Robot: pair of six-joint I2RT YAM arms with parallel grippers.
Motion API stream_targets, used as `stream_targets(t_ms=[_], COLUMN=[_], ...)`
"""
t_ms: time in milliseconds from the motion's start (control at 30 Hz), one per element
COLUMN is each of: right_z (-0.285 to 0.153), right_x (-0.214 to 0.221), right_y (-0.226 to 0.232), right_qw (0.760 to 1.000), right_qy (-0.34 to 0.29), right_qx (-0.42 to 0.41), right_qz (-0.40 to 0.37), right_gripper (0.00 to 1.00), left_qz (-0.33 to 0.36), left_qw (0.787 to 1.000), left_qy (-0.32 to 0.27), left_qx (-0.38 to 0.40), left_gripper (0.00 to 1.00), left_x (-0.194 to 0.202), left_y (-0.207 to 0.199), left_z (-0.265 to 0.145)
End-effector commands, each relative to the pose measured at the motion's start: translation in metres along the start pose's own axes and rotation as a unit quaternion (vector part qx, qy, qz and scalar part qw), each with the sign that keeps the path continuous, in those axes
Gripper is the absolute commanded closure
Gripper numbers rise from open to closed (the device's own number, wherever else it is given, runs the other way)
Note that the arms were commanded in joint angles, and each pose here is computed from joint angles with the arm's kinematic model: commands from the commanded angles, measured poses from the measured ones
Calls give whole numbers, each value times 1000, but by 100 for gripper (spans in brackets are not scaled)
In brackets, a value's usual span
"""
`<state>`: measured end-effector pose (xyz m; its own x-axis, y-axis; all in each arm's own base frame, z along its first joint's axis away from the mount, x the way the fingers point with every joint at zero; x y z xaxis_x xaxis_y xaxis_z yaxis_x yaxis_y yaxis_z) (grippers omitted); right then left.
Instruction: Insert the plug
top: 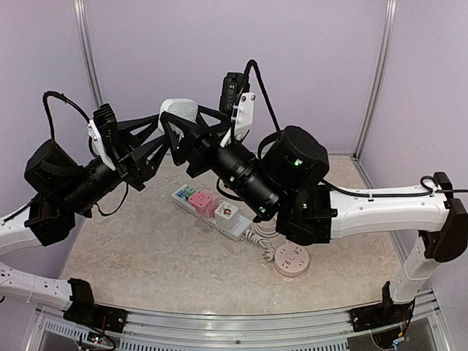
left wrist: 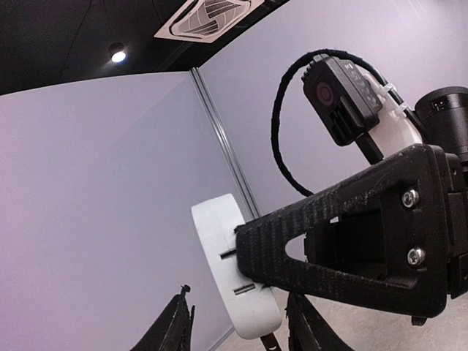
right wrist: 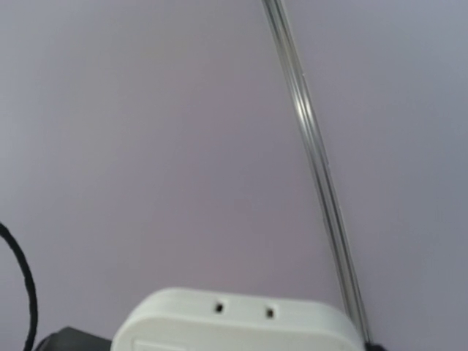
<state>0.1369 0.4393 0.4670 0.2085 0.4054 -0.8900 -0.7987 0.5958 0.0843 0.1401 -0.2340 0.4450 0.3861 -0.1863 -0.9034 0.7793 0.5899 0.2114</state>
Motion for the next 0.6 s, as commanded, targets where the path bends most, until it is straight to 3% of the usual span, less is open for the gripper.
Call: stream_targets(t_ms=[0, 133, 300, 433, 467, 567], right_z=[5, 5, 2, -3, -5, -17], right_x=[8, 21, 28, 26, 24, 13], right_y=[14, 16, 15, 10, 10, 8], right_qw=[1000, 999, 999, 998, 998, 994], right_qy=[17, 34, 43, 45, 45, 64], right_qx=[-22, -24, -23, -16, -17, -48], right_qz=[-6, -11, -20, -31, -35, -78], right_gripper=[88, 87, 87, 81, 74, 32], left_qz=[14, 19, 17, 9, 4, -20], left_qw=[1000, 1000, 1000, 1000, 1000, 1000], left_qy=[-21, -22, -16, -14, -12, 5], left_qx=[-8, -9, -10, -6, -4, -3], left_gripper=[61, 74, 99, 100, 100, 100], left_x=[-13, -13, -8, -7, -6, 0], left_y=[3, 3, 3, 2, 1, 2], left_z=[1, -1, -3, -6, -7, -11])
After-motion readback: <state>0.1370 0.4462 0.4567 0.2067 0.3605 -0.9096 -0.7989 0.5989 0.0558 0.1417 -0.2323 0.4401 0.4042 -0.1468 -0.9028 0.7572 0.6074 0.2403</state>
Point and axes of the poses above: each gripper's point midway between its finger pads, its own z axis out along the fingers, its own y axis along the line the jaws close on, x = y × z, the point moved 6 cm from there along -z, back along the fingers, and after that the axes turned 11 degrees about -z, right-handed, at the moved point
